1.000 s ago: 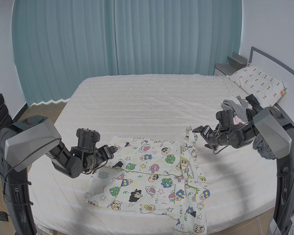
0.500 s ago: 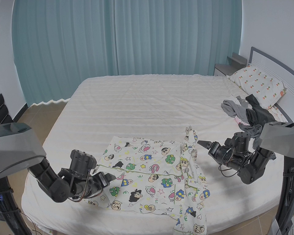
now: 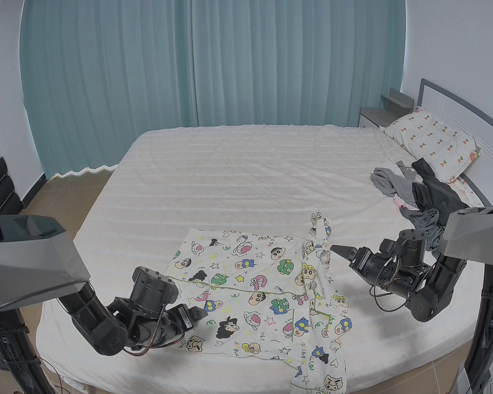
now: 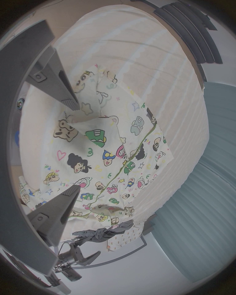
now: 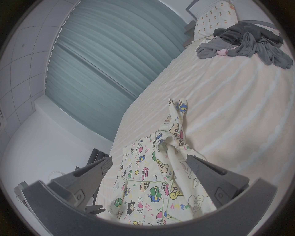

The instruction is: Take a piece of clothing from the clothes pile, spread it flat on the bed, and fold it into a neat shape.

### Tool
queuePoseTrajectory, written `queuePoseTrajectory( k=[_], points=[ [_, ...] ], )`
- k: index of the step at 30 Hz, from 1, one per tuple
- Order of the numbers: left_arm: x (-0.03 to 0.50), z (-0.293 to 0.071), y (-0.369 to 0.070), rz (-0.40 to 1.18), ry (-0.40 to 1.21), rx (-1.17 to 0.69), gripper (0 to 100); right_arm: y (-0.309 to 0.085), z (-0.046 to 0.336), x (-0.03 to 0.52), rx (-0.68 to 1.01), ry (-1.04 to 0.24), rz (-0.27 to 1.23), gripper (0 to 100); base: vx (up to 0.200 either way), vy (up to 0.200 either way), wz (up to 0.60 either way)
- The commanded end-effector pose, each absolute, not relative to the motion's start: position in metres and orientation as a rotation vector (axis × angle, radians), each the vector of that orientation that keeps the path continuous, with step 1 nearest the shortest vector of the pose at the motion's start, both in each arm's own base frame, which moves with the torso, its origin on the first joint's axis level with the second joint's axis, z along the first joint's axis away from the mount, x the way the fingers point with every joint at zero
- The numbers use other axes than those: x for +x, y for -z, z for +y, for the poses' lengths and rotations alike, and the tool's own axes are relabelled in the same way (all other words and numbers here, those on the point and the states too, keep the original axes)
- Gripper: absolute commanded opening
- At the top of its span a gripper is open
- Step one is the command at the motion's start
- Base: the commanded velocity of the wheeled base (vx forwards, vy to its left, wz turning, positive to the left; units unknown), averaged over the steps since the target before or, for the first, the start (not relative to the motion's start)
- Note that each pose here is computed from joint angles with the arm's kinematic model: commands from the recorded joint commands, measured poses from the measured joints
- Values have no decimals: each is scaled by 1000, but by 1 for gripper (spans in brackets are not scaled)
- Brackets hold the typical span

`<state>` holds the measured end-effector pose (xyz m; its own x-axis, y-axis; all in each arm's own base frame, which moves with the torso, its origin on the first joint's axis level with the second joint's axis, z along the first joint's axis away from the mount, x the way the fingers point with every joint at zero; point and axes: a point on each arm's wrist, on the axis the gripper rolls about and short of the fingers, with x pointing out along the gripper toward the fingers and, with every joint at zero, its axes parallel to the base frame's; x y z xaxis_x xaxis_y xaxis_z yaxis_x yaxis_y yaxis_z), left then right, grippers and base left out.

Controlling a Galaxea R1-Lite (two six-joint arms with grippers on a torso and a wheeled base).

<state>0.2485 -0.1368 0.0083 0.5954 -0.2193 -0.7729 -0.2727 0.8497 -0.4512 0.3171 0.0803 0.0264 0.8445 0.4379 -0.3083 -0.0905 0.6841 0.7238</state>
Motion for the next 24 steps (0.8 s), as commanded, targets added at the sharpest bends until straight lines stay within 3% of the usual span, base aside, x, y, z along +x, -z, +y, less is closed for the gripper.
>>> queuePoseTrajectory(
  k=[1, 17, 18, 24],
  points=[
    [261, -144, 19, 973, -78, -537, 100, -27, 73, 310, 776, -310, 453, 100, 0, 0, 0],
    [277, -151, 28, 941, -101, -544, 100, -28, 73, 308, 773, -327, 423, 100, 0, 0, 0],
    [277, -152, 28, 942, -100, -544, 0, -28, 73, 308, 773, -327, 423, 100, 0, 0, 0],
    [273, -148, 30, 952, -118, -537, 0, -27, 73, 309, 773, -326, 423, 100, 0, 0, 0]
  ],
)
